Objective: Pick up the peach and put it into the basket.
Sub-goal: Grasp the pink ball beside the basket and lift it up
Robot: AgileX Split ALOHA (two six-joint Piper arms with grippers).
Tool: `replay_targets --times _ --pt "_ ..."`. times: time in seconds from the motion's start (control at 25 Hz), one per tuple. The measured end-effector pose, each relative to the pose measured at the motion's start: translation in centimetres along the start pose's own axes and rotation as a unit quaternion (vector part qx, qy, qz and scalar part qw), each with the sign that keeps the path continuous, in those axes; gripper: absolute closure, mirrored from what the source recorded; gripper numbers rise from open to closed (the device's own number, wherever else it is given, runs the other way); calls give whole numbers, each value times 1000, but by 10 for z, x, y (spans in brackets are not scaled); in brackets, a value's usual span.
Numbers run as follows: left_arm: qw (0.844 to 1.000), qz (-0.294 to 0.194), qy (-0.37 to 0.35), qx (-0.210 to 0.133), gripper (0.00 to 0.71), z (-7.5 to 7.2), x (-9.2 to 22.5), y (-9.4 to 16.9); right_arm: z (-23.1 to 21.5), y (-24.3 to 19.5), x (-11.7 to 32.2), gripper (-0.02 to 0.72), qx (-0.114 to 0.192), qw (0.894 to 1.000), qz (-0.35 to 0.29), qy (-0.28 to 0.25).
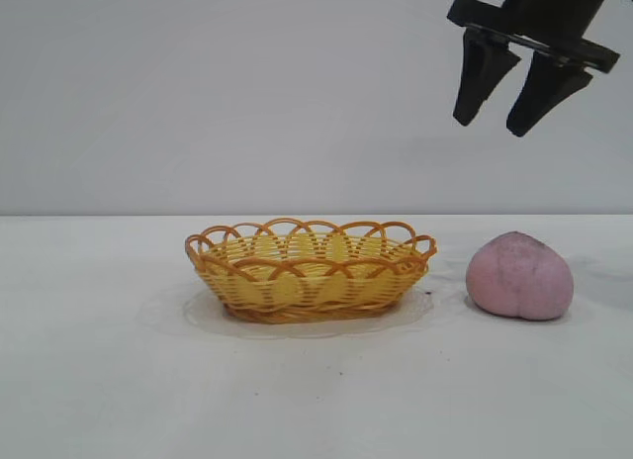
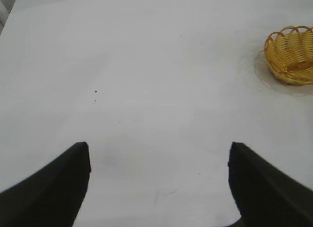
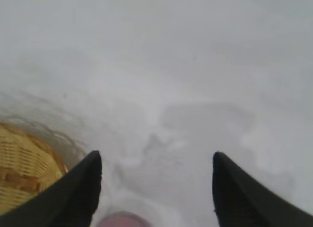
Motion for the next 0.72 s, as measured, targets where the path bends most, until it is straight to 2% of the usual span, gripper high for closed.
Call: replay_targets --times 0.2,0.56,0.72 --pt "1000 0 0 0 170 0 0 0 4 9 2 283 -5 1000 12 9" --pt "1000 0 0 0 170 0 0 0 17 12 17 283 -65 995 81 6" --pt "1000 0 0 0 170 0 0 0 22 2 27 283 -103 987 123 -5"
Point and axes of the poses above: a point on each arm's last joint axis where the gripper is mounted, y pointing back along that axis away from the gripper, z along the wrist's bending axis when the last joint is at zero, x = y × z, the point moved 2 cm from there along -y, pointing out along that axis toward the gripper, and after that the axes turned 11 degrees about y, right-handed, at the moved point
